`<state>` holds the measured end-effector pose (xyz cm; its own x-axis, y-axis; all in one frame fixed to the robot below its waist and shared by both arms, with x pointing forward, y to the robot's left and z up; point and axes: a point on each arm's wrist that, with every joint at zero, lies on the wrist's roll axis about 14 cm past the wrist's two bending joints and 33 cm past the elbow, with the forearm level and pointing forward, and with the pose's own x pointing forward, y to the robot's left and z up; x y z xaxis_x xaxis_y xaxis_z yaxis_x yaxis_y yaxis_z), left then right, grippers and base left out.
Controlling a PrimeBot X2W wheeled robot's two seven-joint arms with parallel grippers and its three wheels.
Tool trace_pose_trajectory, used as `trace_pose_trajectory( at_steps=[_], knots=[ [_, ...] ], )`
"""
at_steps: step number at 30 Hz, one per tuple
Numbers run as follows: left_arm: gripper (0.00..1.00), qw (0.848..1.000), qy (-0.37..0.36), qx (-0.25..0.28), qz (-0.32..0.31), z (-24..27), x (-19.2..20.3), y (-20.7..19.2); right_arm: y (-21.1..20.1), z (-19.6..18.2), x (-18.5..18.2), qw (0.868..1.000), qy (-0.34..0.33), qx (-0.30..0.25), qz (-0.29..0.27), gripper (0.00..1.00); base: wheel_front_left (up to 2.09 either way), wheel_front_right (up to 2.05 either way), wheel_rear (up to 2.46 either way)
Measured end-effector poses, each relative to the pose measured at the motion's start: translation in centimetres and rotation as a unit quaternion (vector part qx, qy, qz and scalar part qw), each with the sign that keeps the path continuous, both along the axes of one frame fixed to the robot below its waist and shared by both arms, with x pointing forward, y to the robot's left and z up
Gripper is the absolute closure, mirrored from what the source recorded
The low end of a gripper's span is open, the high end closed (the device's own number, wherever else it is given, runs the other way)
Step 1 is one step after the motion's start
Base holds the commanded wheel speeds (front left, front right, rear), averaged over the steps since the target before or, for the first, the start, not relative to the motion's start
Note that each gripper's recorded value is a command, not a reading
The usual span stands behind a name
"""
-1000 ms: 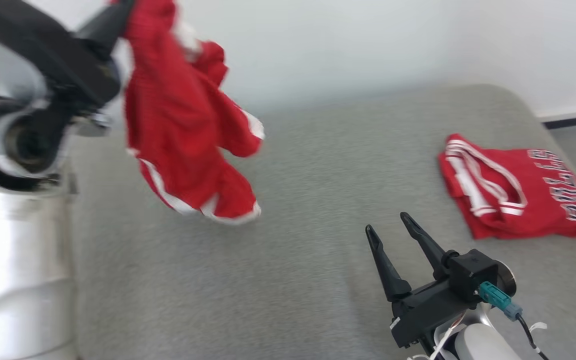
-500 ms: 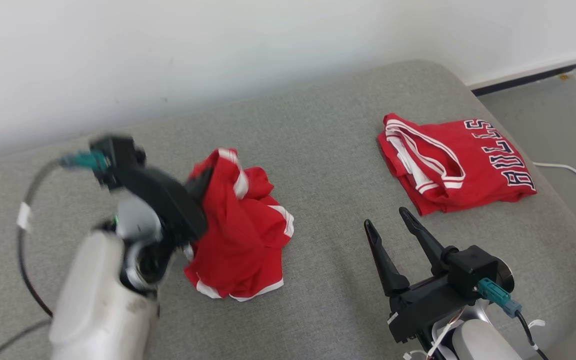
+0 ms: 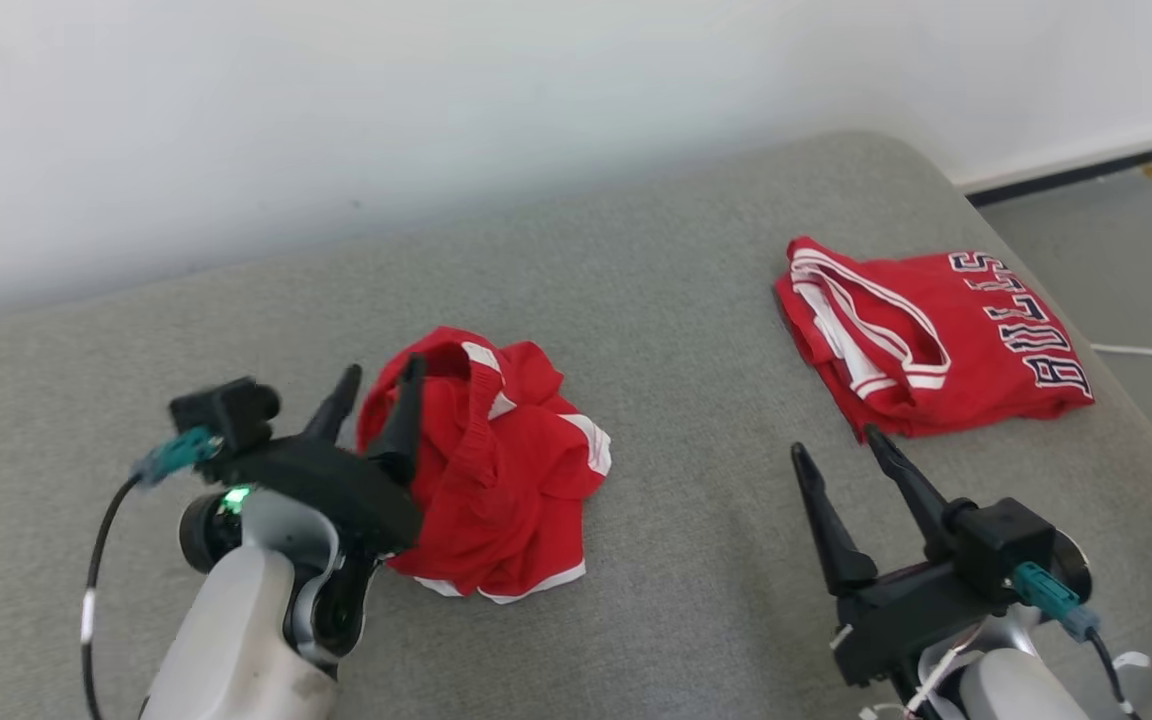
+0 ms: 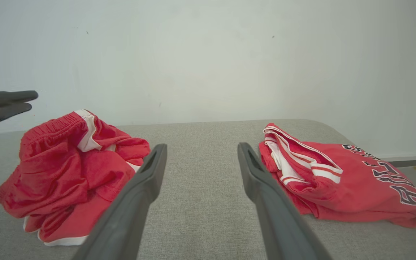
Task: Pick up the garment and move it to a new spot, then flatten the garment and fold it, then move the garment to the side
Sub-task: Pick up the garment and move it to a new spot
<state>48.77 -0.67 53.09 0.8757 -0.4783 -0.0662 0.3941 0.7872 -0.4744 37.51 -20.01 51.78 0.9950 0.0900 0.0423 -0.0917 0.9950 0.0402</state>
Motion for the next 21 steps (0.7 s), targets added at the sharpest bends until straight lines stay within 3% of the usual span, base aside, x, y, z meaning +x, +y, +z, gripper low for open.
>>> trace_pose_trajectory(
  at_steps=[5, 9, 21],
  knots=[
    [0.0, 0.993, -0.098, -0.019, 0.062, 2.6, -1.3, 4.3, -0.9, 0.6, -0.3, 1.0, -0.006, -0.01, -0.004, 0.0, 0.0, 0.0, 0.0],
    [0.0, 0.985, -0.14, 0.027, 0.097, 2.6, -2.9, 8.4, -1.1, 0.8, -0.3, 1.0, -0.005, -0.016, -0.002, 0.0, 0.0, 0.0, 0.0],
    [0.0, 0.958, -0.148, 0.105, 0.222, 1.0, -10.1, 19.0, -0.6, 0.2, -0.2, 1.0, 0.0, -0.021, 0.016, 0.0, 0.0, 0.0, 0.0]
  ],
)
